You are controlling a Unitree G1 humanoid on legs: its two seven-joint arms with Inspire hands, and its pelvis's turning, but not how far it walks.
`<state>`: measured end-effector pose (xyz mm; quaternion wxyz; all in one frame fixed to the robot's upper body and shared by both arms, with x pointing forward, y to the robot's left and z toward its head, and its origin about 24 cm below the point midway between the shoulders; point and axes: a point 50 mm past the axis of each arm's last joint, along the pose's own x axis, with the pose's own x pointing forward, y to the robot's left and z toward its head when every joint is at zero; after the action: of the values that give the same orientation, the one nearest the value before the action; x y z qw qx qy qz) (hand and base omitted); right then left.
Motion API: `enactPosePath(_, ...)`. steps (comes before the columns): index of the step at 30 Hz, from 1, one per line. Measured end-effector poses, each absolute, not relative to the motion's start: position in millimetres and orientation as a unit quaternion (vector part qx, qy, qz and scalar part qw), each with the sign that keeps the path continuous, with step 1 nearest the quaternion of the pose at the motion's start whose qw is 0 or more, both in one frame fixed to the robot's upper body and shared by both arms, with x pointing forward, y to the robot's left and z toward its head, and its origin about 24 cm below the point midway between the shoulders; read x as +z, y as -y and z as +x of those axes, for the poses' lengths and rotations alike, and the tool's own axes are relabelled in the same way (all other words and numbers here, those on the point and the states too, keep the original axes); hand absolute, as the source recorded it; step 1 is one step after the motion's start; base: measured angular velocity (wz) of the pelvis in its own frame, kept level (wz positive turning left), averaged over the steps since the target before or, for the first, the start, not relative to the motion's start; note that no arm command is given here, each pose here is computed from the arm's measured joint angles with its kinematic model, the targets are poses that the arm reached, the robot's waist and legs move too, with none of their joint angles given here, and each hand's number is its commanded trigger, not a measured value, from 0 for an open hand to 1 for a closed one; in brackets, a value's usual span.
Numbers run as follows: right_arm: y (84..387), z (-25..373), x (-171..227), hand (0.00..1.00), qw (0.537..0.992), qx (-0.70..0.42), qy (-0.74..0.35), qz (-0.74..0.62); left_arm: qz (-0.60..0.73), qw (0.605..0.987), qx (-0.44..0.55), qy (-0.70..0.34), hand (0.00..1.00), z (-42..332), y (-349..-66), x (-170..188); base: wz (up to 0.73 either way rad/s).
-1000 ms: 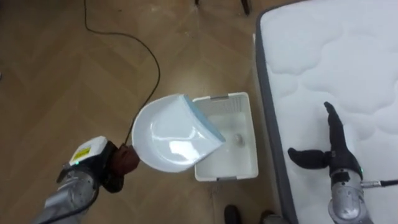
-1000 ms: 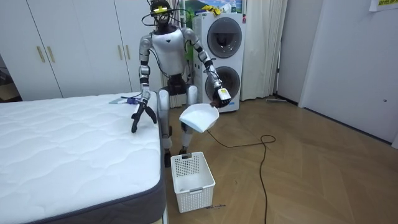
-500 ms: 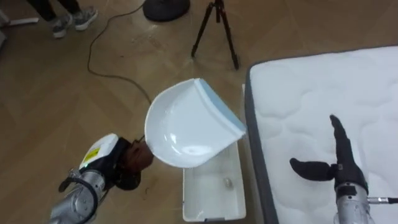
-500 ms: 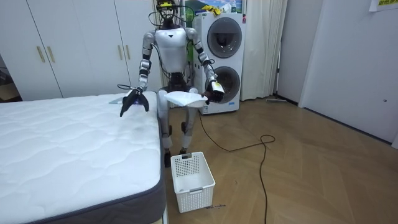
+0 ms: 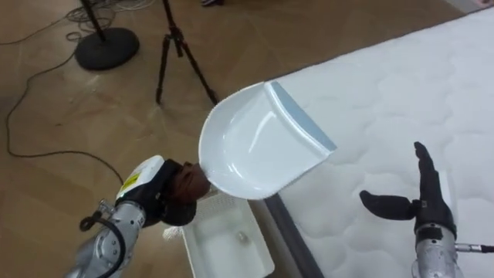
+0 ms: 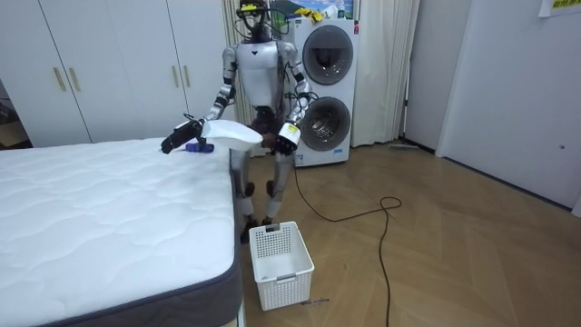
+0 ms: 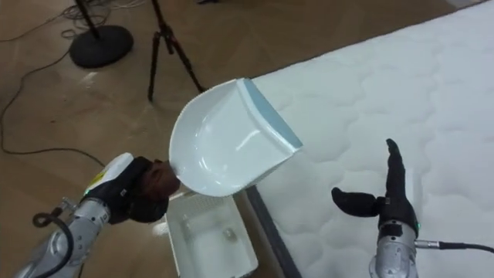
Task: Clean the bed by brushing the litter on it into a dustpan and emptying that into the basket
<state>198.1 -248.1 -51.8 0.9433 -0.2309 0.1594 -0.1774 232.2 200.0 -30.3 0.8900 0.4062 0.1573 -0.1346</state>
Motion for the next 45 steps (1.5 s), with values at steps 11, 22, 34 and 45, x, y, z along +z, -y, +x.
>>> enactPosePath(11, 239.1, 200.2, -53.9, 0.0, 0.948, -0.151, -0.172, -0.219, 0.363, 0.905, -0.14, -0.171, 1.0, 230.5, -188.3, -35.4, -0.75)
enactPosePath(22, 230.3, 197.8, -57.2, 0.0, 0.953, -0.119, -0.178, -0.215, 0.338, 0.902, -0.168, -0.208, 1.0, 217.8, -176.4, -49.3, -0.4)
enactPosePath(34, 219.0, 207.2, -41.6, 0.0, 0.959, -0.068, -0.138, -0.238, 0.312, 0.914, -0.154, -0.209, 1.0, 203.6, -176.6, -53.9, -1.22)
enactPosePath(45, 213.3, 206.0, -44.5, 0.0, 0.962, -0.075, -0.141, -0.223, 0.314, 0.921, -0.136, -0.185, 1.0, 208.4, -183.8, -45.4, -0.47)
